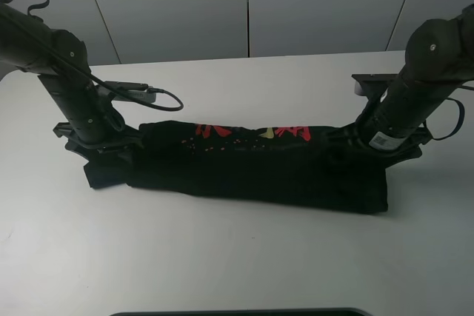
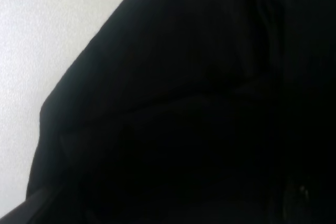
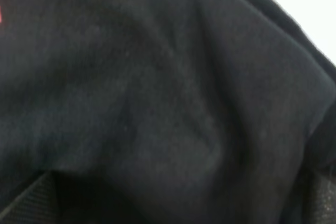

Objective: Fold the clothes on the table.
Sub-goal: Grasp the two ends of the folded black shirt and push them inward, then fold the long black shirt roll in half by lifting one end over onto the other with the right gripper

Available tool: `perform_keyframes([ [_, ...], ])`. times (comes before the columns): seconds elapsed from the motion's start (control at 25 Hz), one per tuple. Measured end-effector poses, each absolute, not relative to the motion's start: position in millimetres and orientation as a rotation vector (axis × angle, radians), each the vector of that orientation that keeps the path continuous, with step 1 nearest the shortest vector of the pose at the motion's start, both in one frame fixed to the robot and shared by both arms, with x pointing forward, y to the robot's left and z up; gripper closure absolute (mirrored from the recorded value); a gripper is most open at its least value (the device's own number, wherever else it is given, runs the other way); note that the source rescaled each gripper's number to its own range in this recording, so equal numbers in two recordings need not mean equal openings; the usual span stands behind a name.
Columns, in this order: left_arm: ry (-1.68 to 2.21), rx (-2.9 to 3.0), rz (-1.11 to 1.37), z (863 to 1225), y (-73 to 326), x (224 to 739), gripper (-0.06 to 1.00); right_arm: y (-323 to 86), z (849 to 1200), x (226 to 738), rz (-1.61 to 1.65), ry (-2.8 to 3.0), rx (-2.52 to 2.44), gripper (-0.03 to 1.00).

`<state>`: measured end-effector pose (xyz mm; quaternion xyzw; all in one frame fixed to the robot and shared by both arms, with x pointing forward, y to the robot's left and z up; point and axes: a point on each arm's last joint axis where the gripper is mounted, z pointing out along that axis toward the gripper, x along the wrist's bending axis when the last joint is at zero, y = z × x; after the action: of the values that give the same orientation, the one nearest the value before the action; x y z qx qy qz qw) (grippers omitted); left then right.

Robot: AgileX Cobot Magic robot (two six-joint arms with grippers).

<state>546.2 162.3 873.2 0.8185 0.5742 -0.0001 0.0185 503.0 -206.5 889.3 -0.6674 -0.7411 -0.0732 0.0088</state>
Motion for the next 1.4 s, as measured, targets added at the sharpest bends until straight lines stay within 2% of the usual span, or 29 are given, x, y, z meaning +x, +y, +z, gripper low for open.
perform_keyframes([
  [0.24,1.783,2.542,0.0,873.2,162.3,546.2,-0.04,-206.6,871.2,503.7,-0.162,-2.289,-2.087,-0.03],
  [0.48,1.784,2.543,-0.002,872.5,162.3,546.1,-0.04,-205.8,868.0,505.9,-0.144,-2.284,-2.082,-0.03],
  [0.52,1.783,2.542,-0.001,872.8,162.1,546.5,-0.04,-205.7,868.3,506.4,-0.145,-2.285,-2.083,0.01],
  [0.6,1.783,2.542,-0.001,872.8,162.1,546.5,-0.04,-207.0,867.7,506.7,-0.141,-2.288,-2.084,0.16],
  [0.68,1.783,2.542,-0.001,872.8,162.1,546.5,-0.04,-207.5,866.1,507.4,-0.143,-2.283,-2.09,0.39],
  [0.8,1.785,2.539,-0.003,872.8,162.0,546.4,-0.04,-204.7,865.6,507.3,-0.165,-2.228,-2.119,0.79],
  [0.84,1.787,2.537,-0.005,872.8,161.9,546.4,-0.04,-203.9,865.8,507.5,-0.171,-2.223,-2.123,0.88],
  [1.2,1.789,2.537,-0.008,872.2,161.8,546.3,-0.04,-203.1,869.2,508.0,-0.197,-2.223,-2.123,0.89],
  [1.4,1.792,2.533,-0.011,872.2,161.6,546.2,-0.04,-203.6,891.6,506.8,-0.287,-2.258,-2.123,0.89],
])
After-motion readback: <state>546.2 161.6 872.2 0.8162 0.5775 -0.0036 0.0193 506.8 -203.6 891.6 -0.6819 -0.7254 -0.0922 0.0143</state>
